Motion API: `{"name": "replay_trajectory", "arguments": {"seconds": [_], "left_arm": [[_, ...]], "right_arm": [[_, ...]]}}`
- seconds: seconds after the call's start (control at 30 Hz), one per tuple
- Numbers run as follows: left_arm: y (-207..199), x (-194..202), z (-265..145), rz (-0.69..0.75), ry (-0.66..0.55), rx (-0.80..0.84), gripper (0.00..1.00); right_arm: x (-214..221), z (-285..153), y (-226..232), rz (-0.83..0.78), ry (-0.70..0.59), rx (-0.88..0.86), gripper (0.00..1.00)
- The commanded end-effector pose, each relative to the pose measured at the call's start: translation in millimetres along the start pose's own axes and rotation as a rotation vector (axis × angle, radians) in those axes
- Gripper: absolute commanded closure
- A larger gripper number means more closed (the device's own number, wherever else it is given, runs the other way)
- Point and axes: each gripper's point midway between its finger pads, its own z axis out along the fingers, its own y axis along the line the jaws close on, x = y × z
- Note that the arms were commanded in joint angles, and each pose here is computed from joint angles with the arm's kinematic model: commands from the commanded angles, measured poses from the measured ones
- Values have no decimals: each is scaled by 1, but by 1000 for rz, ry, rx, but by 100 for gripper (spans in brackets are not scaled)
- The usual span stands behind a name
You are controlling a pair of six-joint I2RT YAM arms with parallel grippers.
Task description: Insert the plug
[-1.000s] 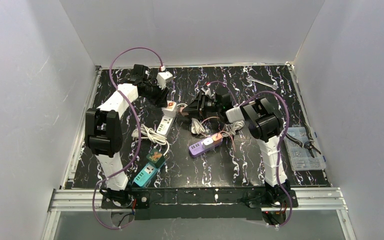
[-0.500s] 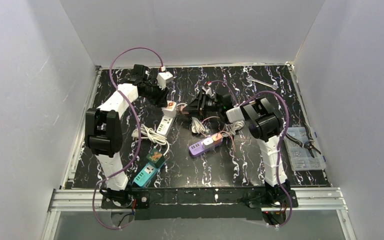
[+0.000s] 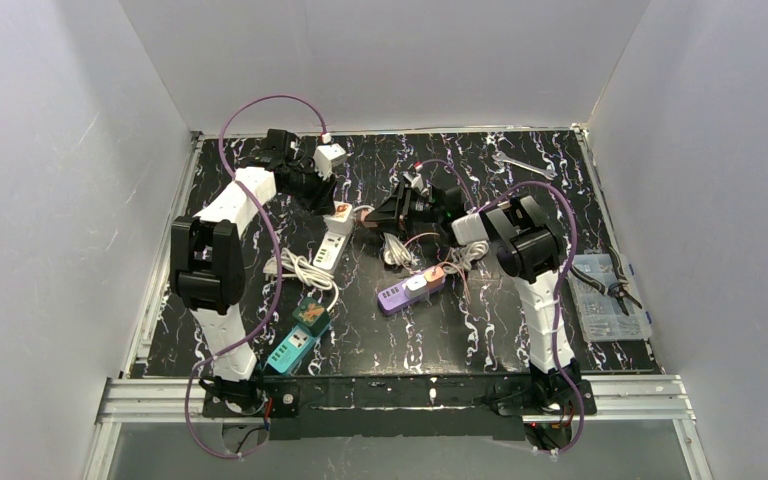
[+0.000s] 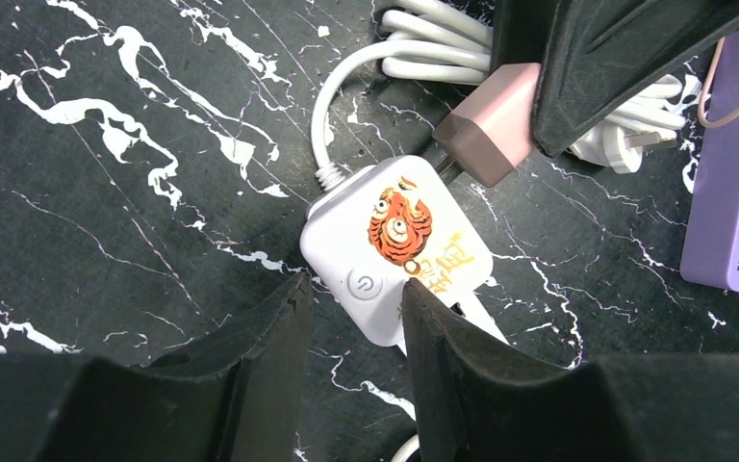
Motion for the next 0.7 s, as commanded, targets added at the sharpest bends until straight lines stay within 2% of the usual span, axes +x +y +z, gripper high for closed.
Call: {"name": "replay_trajectory", "arguments": {"seconds": [0.0, 0.17, 0.67], "left_arm": [[-15, 18, 5, -41, 45, 75, 62], [-19, 22, 6, -52, 55, 91, 64], [-13, 46, 12, -40, 130, 62, 69]], "right_arm": [[-5, 10, 1, -76, -9, 3, 99], [-3, 8, -12, -84, -14, 67, 99], [4, 28, -16, -96, 36, 84, 99]]}}
